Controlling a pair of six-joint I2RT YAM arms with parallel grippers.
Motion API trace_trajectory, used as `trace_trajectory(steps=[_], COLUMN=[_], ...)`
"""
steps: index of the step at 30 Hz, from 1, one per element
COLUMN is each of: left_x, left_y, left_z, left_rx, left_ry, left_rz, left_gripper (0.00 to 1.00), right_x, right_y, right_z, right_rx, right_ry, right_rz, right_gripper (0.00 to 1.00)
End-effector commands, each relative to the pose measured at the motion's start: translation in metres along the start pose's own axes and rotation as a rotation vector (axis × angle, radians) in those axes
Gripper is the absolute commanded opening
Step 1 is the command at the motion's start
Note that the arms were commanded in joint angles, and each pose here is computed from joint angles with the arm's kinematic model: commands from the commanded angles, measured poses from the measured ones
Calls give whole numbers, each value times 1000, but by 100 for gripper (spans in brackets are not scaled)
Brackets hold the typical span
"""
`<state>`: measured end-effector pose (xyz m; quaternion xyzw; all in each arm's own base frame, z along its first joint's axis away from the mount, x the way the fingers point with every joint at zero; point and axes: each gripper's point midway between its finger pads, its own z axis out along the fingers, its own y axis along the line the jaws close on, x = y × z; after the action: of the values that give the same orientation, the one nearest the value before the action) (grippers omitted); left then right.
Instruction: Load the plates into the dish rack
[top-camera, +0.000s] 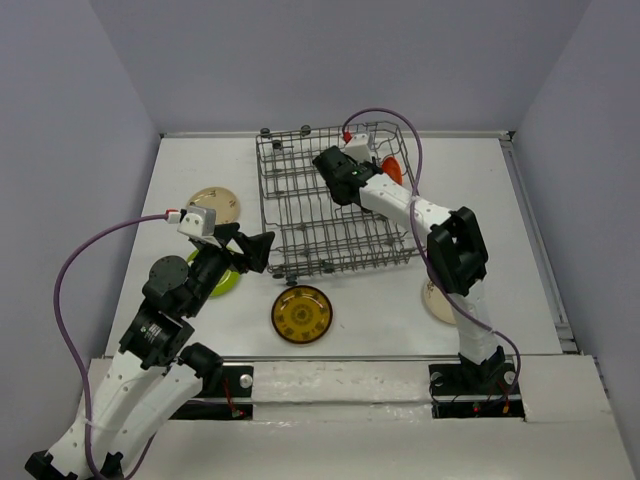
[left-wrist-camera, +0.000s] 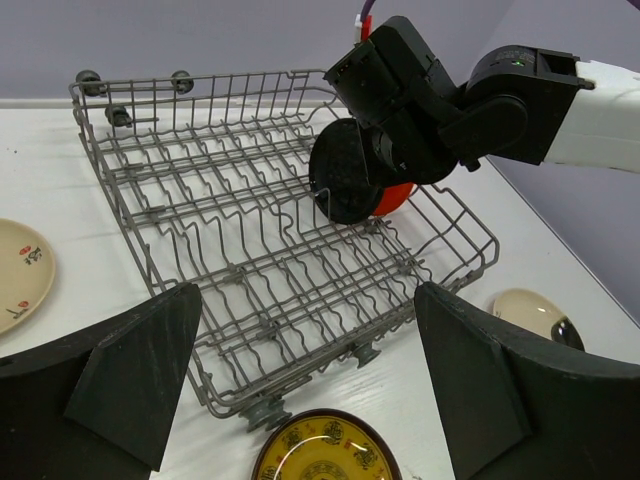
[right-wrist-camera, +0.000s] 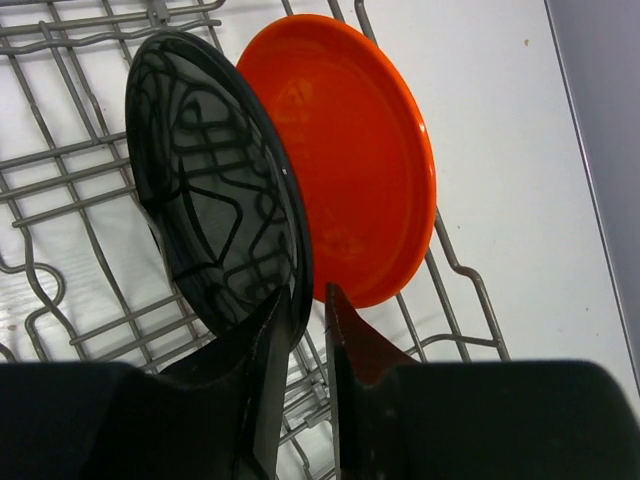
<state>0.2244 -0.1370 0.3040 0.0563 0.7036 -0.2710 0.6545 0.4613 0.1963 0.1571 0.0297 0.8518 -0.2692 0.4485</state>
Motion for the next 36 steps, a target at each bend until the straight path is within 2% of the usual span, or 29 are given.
trace_trajectory(steps=[1,5,6,8,12,14,16,17,18,19,20,21,22,24,25,26,28,29,31,33,34,36], left_x=[-15,-14,-14,-14,-14,-14,-14,-14,-14,-14,-14,-14,-12,-12,-12,-12,-12,-13,-13,-11,-10,-9], left_y=[-3,-2,-2,-2,-1,0,0,1,1,1,1,2,1,1,0,0,2,3,7,10,11,13], left_z=[0,0,0,0,1,1,1,0,0,1,1,1,2,3,4,5,6,6,8,11,11,13], left_rx=[6,1,3,2,0,-6,-9,-11,-12,-14,-14,-16,-15,-15,-8,-8,-17,-21,-35,-45,-48,-59], left_ry=[-48,-48,-48,-46,-45,-45,-48,-47,-47,-46,-46,-45,-39,-39,-36,-33,-33,-36,-32,-24,-21,-17], left_rz=[-5,-5,-5,-5,-5,-5,-3,-3,-3,-3,-3,-3,-4,-4,-4,-3,2,0,-1,0,0,1], left_gripper=[99,99,99,99,99,99,99,99,99,99,99,99,99,99,99,99,99,99,99,99,99,99], right_x=[-23,-24,-26,-29,-42,-66,-54,-68,-65,-39,-50,-43,-11,8,28,40,58,87,102,129,130,155], right_y=[4,4,3,1,-9,-14,-1,-16,-18,0,-23,-26,-17,-23,-24,-24,-26,-18,-15,-6,-2,11], right_z=[-14,-16,-17,-20,-37,-64,-78,-100,-110,-120,-145,-158,-164,-186,-207,-216,-232,-236,-250,-252,-260,-264], right_rx=[-23,-33,-34,-41,-117,-248,-391,-469,-532,-651,-724,-784,-879,-1003,-1121,-1167,-1226,-1234,-1266,-1293,-1325,-1326], right_ry=[-41,-39,-42,-45,-54,-108,-114,-150,-158,-136,-189,-201,-162,-143,-105,-72,-7,47,107,174,194,246], right_rz=[80,85,89,98,152,221,221,277,293,276,336,348,352,411,457,476,555,535,606,630,677,649], right_gripper=[32,38,44,49,54,58,61,64,65,66,67,67,67,64,61,57,45,39,22,22,25,38])
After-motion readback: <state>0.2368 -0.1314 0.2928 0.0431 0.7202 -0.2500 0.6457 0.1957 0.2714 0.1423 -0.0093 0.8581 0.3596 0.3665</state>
